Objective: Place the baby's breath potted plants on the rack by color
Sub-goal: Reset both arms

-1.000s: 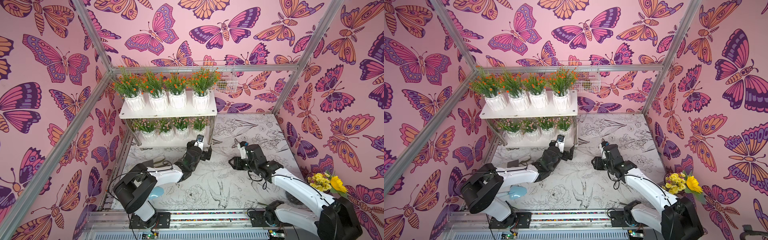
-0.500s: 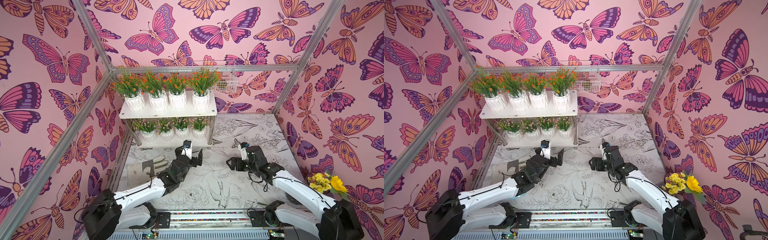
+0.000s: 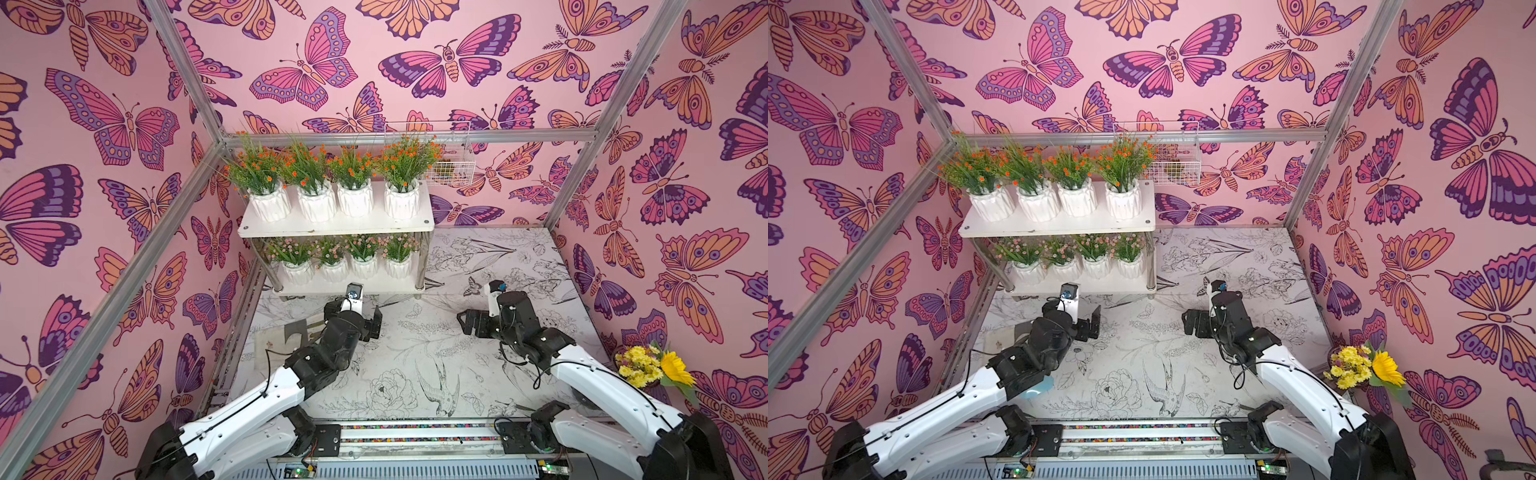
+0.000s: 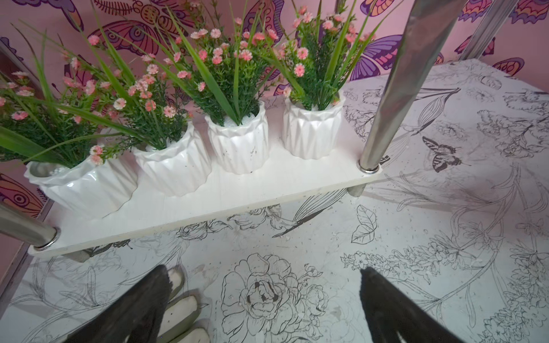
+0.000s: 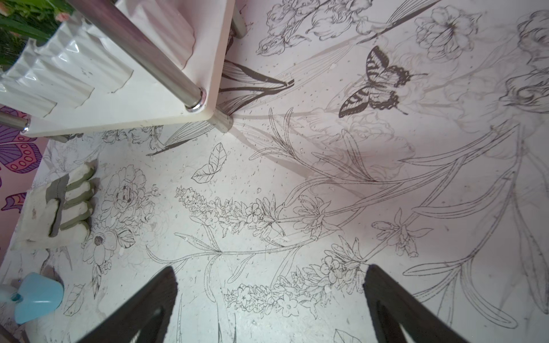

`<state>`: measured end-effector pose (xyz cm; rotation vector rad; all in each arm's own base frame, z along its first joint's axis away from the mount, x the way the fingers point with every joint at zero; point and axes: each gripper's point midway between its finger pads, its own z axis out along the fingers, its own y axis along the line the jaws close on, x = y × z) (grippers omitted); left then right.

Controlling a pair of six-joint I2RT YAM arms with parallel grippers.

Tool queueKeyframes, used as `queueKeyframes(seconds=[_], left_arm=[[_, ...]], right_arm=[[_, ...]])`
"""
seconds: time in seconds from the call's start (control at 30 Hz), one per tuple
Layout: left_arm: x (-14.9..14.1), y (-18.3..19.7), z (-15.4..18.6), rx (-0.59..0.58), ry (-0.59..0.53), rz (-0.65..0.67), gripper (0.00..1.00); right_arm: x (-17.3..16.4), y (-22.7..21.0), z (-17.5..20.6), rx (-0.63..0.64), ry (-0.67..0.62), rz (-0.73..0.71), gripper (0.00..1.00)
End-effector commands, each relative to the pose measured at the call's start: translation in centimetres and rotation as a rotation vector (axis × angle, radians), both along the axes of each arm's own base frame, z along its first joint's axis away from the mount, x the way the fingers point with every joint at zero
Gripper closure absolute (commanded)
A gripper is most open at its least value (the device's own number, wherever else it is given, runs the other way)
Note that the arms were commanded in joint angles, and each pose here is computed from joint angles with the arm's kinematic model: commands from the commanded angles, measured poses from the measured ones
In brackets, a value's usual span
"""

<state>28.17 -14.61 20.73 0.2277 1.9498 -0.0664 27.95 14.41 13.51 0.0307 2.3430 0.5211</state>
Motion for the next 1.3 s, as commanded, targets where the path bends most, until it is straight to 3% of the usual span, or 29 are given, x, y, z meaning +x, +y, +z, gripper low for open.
queueKeyframes(seconds=[0.0,0.2,0.43,0.53,0.63,0.8,0.97,1.27], left_arm=[[-0.3,1.6,-0.2,0.015,0.066,0.027,0.00],[1.0,3.8,0.6,-0.073,0.115,0.074,0.00],[4.8,8.3,1.5,0.054,0.045,0.233,0.00],[6.7,10.7,0.0,0.057,0.061,0.288,0.00],[8.1,12.4,-2.2,-0.013,0.092,0.272,0.00],[8.9,15.1,-4.6,-0.098,0.061,0.320,0.00],[9.2,16.8,-6.7,-0.196,0.048,0.343,0.00],[9.3,18.2,-8.8,-0.158,0.037,0.371,0.00]], right_arm=[[1.4,-1.6,2.6,-0.029,-0.083,-0.084,0.01],[3.1,-6.1,4.0,-0.137,-0.131,-0.272,0.01],[5.7,-12.7,5.5,-0.303,-0.207,-0.478,0.01],[7.0,-14.9,5.5,-0.358,-0.266,-0.533,0.01],[7.7,-17.2,4.5,-0.398,-0.267,-0.583,0.01],[8.4,-18.7,3.2,-0.510,-0.333,-0.602,0.01],[8.9,-19.7,1.4,-0.501,-0.329,-0.602,0.01],[10.3,-20.1,-0.9,-0.456,-0.323,-0.604,0.01]])
